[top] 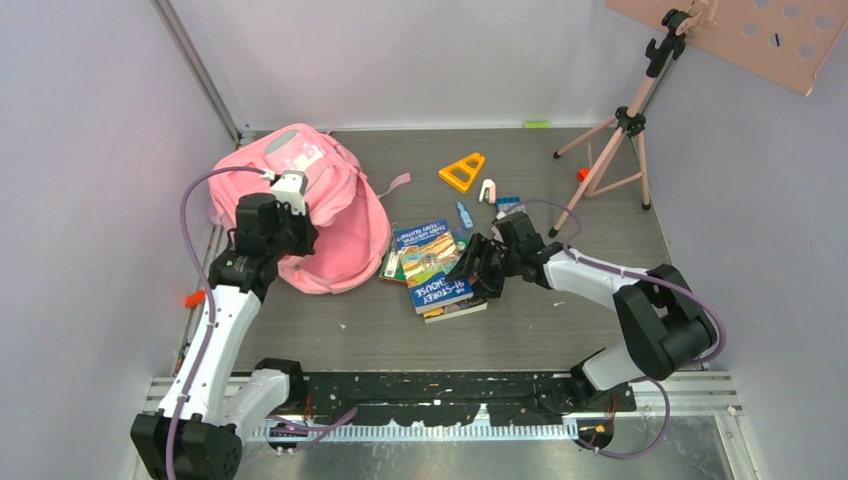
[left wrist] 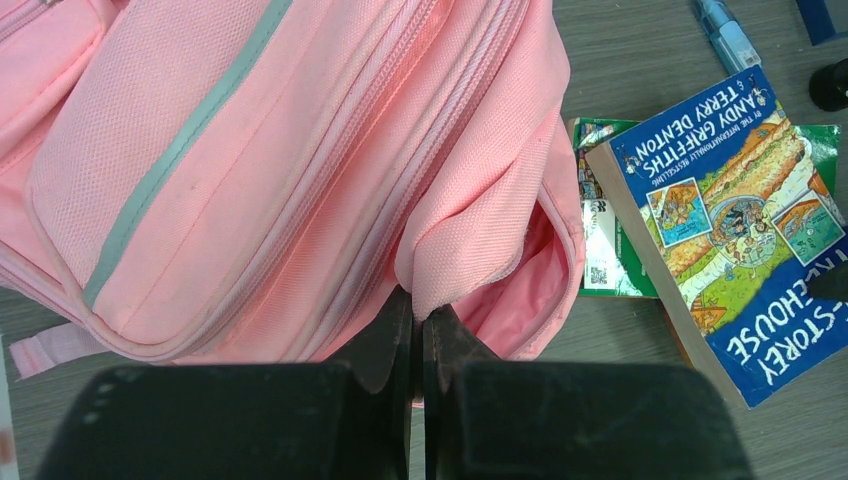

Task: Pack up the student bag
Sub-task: Pick up the book from the center of the board.

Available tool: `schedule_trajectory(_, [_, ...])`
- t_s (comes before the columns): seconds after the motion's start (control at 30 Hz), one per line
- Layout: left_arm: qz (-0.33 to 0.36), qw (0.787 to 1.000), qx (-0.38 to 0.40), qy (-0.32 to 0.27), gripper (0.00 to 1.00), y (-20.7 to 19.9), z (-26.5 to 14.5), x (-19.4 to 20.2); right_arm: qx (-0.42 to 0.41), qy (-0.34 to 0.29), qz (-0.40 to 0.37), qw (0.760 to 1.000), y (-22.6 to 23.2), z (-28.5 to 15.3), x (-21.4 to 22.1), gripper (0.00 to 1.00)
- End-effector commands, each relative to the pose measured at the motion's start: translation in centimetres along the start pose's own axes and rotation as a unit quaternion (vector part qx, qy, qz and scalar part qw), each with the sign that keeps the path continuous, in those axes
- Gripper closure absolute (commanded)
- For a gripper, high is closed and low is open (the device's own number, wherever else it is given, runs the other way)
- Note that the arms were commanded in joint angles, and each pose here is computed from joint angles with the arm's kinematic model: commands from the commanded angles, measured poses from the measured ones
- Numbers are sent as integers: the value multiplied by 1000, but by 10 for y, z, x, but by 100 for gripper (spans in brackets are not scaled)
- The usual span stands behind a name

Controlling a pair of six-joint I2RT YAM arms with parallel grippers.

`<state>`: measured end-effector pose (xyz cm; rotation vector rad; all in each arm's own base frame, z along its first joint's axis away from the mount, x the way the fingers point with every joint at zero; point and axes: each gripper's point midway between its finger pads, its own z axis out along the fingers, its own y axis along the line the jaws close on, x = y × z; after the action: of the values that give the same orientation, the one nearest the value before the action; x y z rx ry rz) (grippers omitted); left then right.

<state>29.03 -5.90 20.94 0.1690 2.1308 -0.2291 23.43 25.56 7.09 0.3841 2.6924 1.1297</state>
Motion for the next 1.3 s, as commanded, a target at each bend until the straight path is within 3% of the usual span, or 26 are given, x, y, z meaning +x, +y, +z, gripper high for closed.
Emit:
schedule_trajectory(0.0, [1,998,20,-51,100,-9,-5,-31,-14,4,5,1000,6,9,2,32])
schedule_trajectory(0.17, [1,998,20,-52,100,-9,-6,-31,12,4,10,1000,-6,14,5,43])
schedule_trajectory(0.27, [2,998,20,-53,100,-9,-6,-31,20,1,15,1000,-9,14,5,63])
schedule_trajectory(0.4, [1,998,22,-53,100,-10,-6,-31,29,-8,17,999,-11,10,3,78])
schedule_trajectory(0.93, [4,998,22,-63,100,-11,-11,-34,107,-125,-46,985,-1,-65,-25,89])
schedule_trajectory(1.07, [6,997,31,-71,100,-14,-14,-37,53,-132,-81,987,35,-80,-28,99])
schedule_trajectory(1.27, [10,996,33,-88,100,-15,-19,-41,-50,-153,-158,974,113,-109,-25,99])
